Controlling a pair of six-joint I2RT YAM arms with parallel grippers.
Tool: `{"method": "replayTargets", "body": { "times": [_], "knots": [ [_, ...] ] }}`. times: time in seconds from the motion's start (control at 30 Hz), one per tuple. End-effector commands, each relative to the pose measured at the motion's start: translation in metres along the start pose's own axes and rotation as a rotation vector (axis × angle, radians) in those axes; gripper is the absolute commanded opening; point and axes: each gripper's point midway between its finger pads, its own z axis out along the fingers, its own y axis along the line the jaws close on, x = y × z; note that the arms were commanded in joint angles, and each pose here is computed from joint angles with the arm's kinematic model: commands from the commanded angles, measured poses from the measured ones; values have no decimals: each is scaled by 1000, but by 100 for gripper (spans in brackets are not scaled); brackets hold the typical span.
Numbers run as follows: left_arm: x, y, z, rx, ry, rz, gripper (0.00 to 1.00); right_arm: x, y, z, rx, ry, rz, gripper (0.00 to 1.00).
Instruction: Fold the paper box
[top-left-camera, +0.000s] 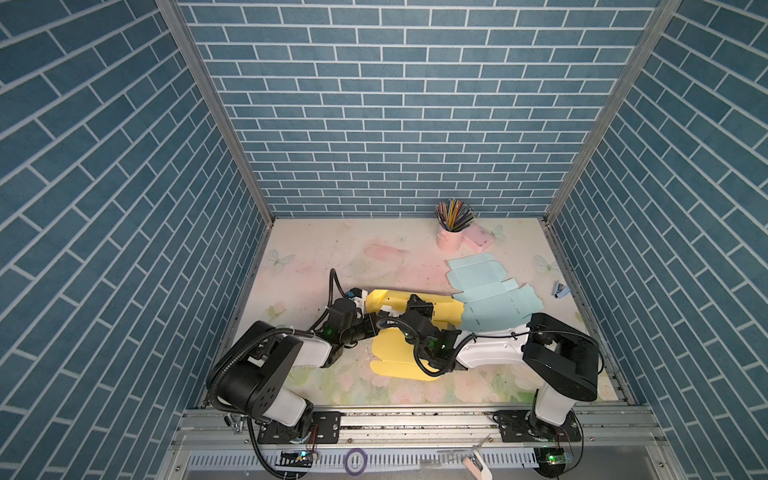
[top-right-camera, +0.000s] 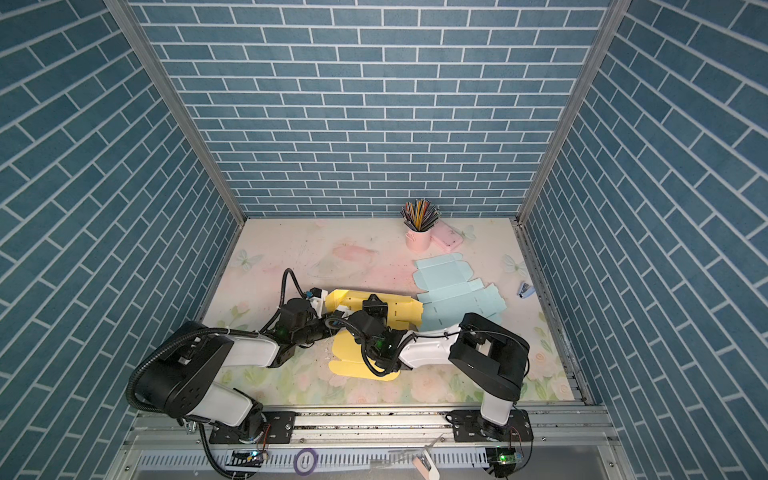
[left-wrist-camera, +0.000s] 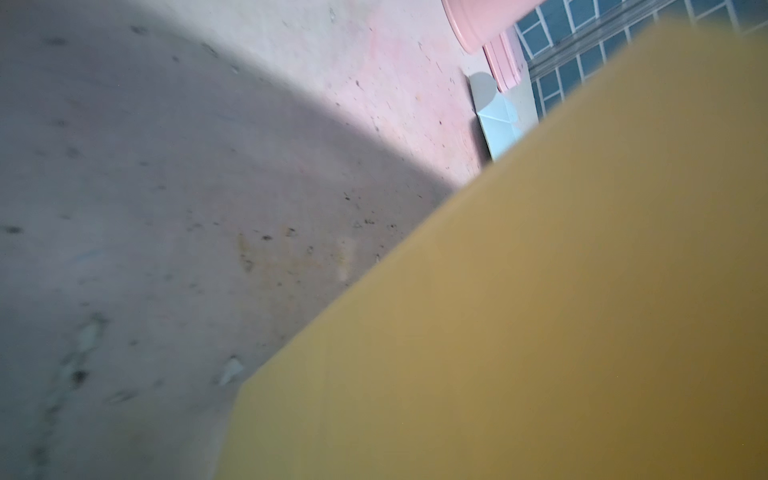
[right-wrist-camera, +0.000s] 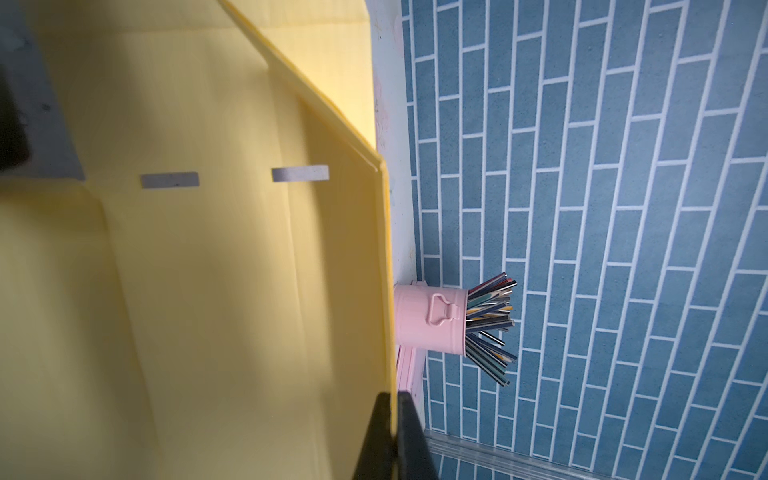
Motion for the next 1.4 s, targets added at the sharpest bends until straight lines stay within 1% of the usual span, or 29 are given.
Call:
{"method": "replayTargets", "body": {
  "times": [0.0, 0.07, 0.17, 0.23, 0.3, 0.37, 0.47, 0.57, 0.63, 0.77, 0.9, 0.97, 1.1, 1.23, 1.37],
  "knots": [
    [-25, 10, -24, 28, -89, -57, 0, -3, -8, -9, 38, -37, -29, 0],
    [-42, 16, -41, 21, -130, -68, 0, -2, -6, -11, 39, -59, -61, 0],
    [-68, 15, -59, -33, -178, -28, 0, -4, -3, -9, 53, -76, -103, 0],
    [-85, 12, -67, -53, -211, -7, 0, -8, -3, -8, 62, -88, -113, 0],
    [-103, 21, -72, -82, -237, -18, 0, -12, -3, -8, 58, -107, -117, 0],
    [-116, 32, -67, -81, -228, -44, 0, -16, -5, -8, 55, -127, -118, 0],
    [-124, 51, -47, -66, -206, -88, 0, -18, -9, -7, 70, -144, -128, 0],
    [-129, 49, -29, -6, -196, -78, 0, -23, -16, -5, 78, -164, -126, 0],
    [-126, 43, -20, 5, -164, -46, 0, -25, -17, -2, 72, -175, -132, 0],
    [-116, 27, -17, 33, -133, 11, 1, -27, -22, 10, 85, -177, -138, 0],
    [-94, 11, -12, 74, -85, 44, 3, -28, -24, 21, 94, -183, -142, 0],
    [-85, 6, -8, 87, -67, 50, 3, -29, -24, 24, 95, -184, -144, 0],
    [-78, -4, -8, 133, -91, 38, 3, -28, -24, 30, 105, -178, -148, 0],
    [-64, -12, 1, 151, -48, 60, 3, -29, -16, 30, 92, -181, -161, 0],
    [-62, -17, 0, 195, -66, 54, 3, -29, -9, 28, 83, -178, -175, 0]
  ]
}}
